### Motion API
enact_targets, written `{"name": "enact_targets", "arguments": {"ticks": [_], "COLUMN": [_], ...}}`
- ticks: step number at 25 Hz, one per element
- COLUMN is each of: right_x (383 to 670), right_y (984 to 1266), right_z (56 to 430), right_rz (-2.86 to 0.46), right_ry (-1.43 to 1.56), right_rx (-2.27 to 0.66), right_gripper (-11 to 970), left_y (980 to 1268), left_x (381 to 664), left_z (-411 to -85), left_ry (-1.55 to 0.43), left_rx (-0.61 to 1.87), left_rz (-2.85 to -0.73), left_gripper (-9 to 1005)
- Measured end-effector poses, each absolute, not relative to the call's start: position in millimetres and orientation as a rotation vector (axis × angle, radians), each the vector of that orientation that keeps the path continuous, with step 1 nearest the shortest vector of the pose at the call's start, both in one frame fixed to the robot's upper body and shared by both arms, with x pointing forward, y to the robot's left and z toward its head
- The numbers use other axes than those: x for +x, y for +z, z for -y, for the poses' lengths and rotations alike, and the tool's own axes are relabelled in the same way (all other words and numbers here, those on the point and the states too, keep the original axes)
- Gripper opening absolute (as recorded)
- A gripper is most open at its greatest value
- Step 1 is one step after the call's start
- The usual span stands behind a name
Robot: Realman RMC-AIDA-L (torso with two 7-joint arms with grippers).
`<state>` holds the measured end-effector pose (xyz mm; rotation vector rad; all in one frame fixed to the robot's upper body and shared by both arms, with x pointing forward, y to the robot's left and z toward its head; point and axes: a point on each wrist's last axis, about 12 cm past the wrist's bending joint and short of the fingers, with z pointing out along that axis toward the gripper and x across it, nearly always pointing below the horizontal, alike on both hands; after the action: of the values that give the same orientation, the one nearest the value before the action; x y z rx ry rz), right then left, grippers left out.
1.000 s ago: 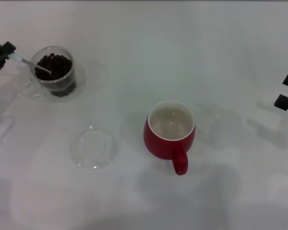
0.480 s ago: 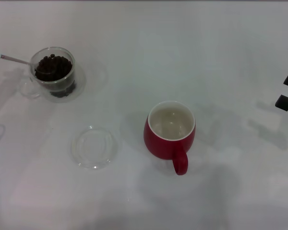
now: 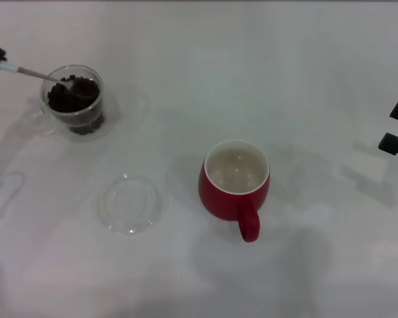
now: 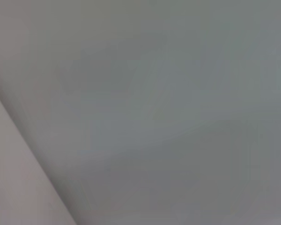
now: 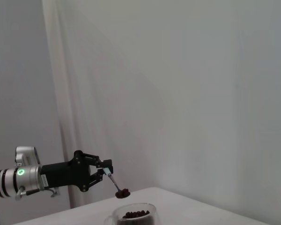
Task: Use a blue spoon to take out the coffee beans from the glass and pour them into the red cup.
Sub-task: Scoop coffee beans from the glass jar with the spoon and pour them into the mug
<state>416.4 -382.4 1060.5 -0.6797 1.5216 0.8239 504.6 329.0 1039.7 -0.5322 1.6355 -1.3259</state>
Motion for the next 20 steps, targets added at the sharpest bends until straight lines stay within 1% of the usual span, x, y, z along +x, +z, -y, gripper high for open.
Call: {"name": "enact_targets", "arguments": {"ticks": [20], "right_x": [424.2], "right_y": [1064.2], "right_z": [382.7], "right_rz": [-1.504], "right_ry": [0.805], "right_rx": [-0.707], "right_gripper": [599], "left_y": [1040.0], "left_x": [521.9], "left_z": [-254.1], "left_ry": [-1.522], "left_rx": [-0.296], "left_rz": [-1.748], "left_gripper": [130]}}
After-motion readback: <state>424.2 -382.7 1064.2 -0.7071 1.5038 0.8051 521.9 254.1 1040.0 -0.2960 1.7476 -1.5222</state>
